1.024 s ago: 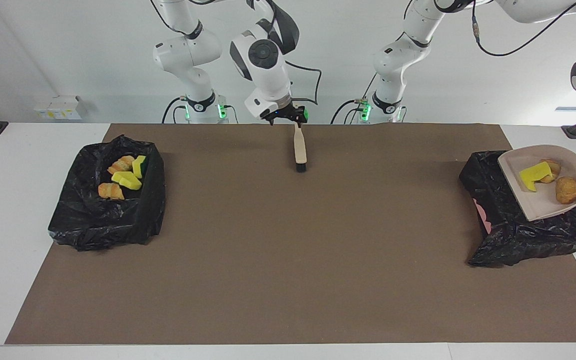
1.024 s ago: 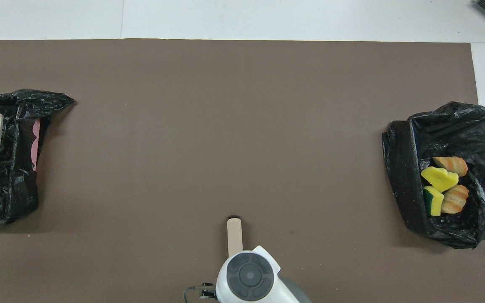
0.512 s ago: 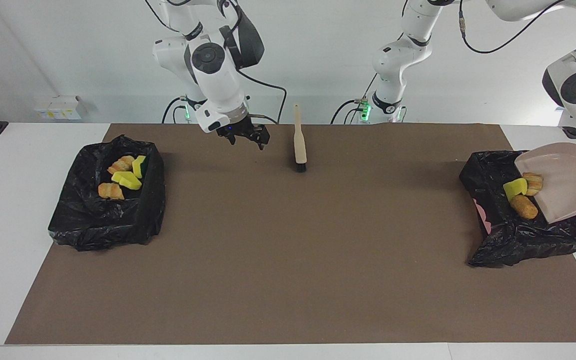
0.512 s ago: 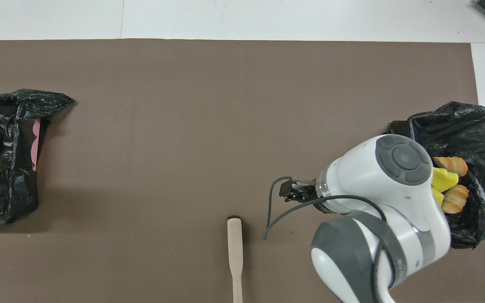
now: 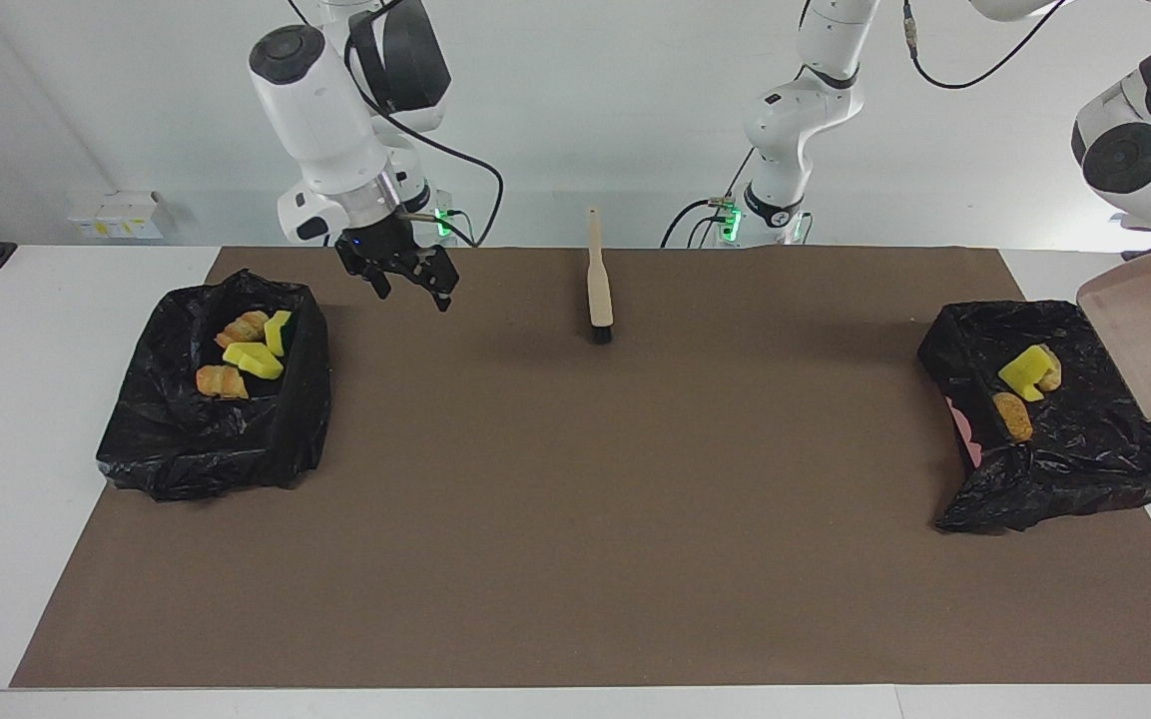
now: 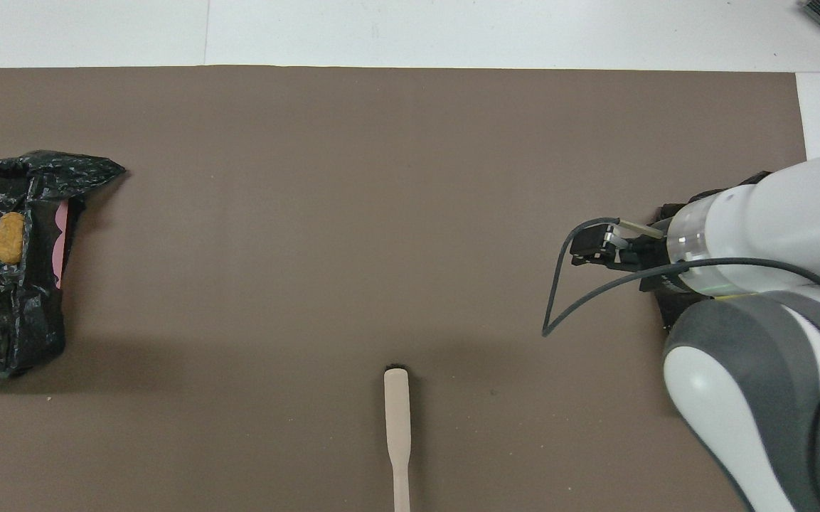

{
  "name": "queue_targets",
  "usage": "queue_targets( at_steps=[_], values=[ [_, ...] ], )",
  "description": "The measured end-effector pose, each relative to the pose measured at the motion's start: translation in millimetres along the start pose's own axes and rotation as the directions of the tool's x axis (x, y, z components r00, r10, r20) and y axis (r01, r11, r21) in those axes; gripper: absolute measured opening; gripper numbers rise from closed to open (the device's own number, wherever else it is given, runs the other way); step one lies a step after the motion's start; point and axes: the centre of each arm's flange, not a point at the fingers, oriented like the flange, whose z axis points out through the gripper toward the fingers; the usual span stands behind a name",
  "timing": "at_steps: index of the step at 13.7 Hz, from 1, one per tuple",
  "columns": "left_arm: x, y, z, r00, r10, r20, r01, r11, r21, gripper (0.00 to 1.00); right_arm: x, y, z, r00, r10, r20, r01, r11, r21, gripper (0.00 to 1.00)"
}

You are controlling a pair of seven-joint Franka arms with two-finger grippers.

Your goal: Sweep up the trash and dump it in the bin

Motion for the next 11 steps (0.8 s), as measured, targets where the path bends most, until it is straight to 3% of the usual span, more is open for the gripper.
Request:
queue_targets(
  at_steps=[4, 11],
  values=[
    [10.0, -2.2, -23.4, 0.987, -0.074, -0.141, 0.07, 0.997, -0.033, 0.32, 9.8, 31.1, -70.3, 0.995, -0.096, -0.034, 0.093, 0.992, -0.087, 1.0],
    [63.1, -13.3, -90.6, 0.914, -0.171, -0.368, 0.117, 0.979, -0.165, 0.32, 28.3, 67.3, -121.0, 0.989, -0.147, -0.031, 0.139, 0.972, -0.188, 1.0]
  ],
)
